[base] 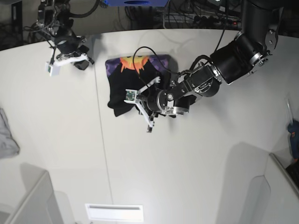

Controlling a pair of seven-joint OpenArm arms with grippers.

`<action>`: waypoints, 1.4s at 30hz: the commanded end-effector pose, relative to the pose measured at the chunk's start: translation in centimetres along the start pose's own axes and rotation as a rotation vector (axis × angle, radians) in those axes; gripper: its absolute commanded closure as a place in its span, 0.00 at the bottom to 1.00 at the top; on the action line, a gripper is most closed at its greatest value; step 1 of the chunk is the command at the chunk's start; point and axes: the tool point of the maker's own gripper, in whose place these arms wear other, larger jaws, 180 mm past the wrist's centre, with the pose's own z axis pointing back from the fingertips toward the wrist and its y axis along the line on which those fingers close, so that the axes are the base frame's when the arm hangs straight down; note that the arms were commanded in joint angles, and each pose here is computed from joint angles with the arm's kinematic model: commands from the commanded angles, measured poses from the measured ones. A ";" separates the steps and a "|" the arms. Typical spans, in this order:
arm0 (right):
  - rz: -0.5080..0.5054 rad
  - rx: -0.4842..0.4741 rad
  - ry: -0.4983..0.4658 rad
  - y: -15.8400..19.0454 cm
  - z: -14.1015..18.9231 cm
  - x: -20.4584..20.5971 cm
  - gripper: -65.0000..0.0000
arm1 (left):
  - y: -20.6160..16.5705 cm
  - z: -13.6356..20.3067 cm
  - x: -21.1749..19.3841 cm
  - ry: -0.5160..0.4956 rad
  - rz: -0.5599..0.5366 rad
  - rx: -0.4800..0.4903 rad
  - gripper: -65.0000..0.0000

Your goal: Fold the T-shirt properly

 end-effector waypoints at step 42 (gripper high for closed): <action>0.186 -0.019 -0.129 0.9 1.4 3.0 1.00 | 12.7 17.3 3.7 -0.154 0.192 0.616 1.00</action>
